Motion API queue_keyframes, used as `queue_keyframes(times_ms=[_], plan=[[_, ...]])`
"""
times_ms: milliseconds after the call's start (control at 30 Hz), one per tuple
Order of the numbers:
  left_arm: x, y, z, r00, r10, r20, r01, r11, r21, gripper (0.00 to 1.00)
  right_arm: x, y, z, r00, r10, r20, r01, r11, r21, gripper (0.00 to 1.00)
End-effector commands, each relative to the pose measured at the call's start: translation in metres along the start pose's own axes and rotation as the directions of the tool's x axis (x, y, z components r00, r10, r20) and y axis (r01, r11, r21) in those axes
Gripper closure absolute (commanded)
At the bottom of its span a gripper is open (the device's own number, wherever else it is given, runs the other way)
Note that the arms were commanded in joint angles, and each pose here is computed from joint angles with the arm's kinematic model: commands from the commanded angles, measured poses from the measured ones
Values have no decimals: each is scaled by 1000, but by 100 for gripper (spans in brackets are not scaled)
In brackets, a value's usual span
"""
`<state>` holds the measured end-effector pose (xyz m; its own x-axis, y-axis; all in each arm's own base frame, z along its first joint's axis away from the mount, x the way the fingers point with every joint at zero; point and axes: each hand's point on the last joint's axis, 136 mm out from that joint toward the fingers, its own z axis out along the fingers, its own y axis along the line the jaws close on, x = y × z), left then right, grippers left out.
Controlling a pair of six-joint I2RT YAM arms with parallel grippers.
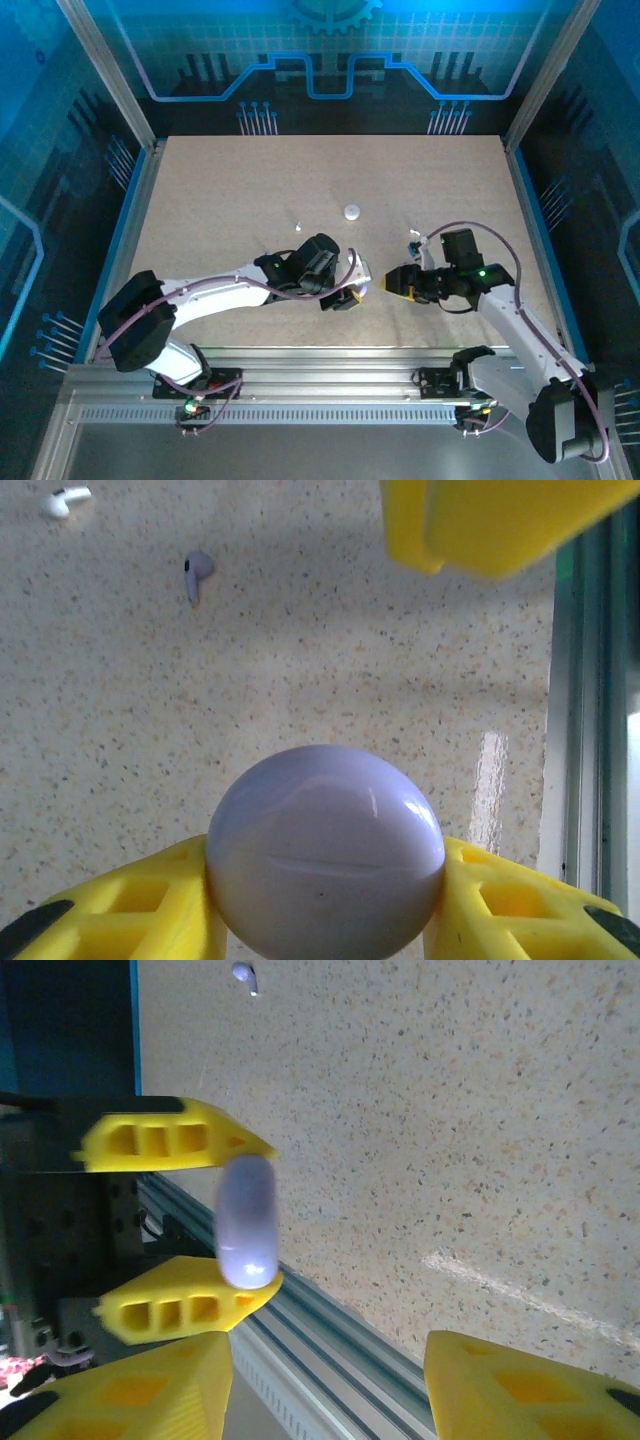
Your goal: Insert wireless bluetooth earbuds into charging case
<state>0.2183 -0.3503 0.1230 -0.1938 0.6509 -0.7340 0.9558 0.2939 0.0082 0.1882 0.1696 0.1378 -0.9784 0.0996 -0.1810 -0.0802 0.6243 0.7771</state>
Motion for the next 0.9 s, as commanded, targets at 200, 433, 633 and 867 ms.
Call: queue_keyframes(times_ms=[200, 433, 633, 867], plan=[[-15, -2, -8, 996, 59, 73, -60, 998, 12, 60, -6, 18, 14, 999, -41, -29, 39, 998, -41, 48], [-15, -2, -9, 995, 58, 80, -59, 998, 10, 60, -8, 30, 23, 995, -72, -62, 68, 996, -65, 48], [-14, 0, -8, 995, 57, 78, -56, 998, -5, 60, -14, 43, 24, 993, -103, -57, 98, 991, -93, 50], [-16, 2, -10, 994, 65, 87, -63, 998, -20, 59, -17, 50, 24, 992, -115, -55, 108, 987, -120, 51]])
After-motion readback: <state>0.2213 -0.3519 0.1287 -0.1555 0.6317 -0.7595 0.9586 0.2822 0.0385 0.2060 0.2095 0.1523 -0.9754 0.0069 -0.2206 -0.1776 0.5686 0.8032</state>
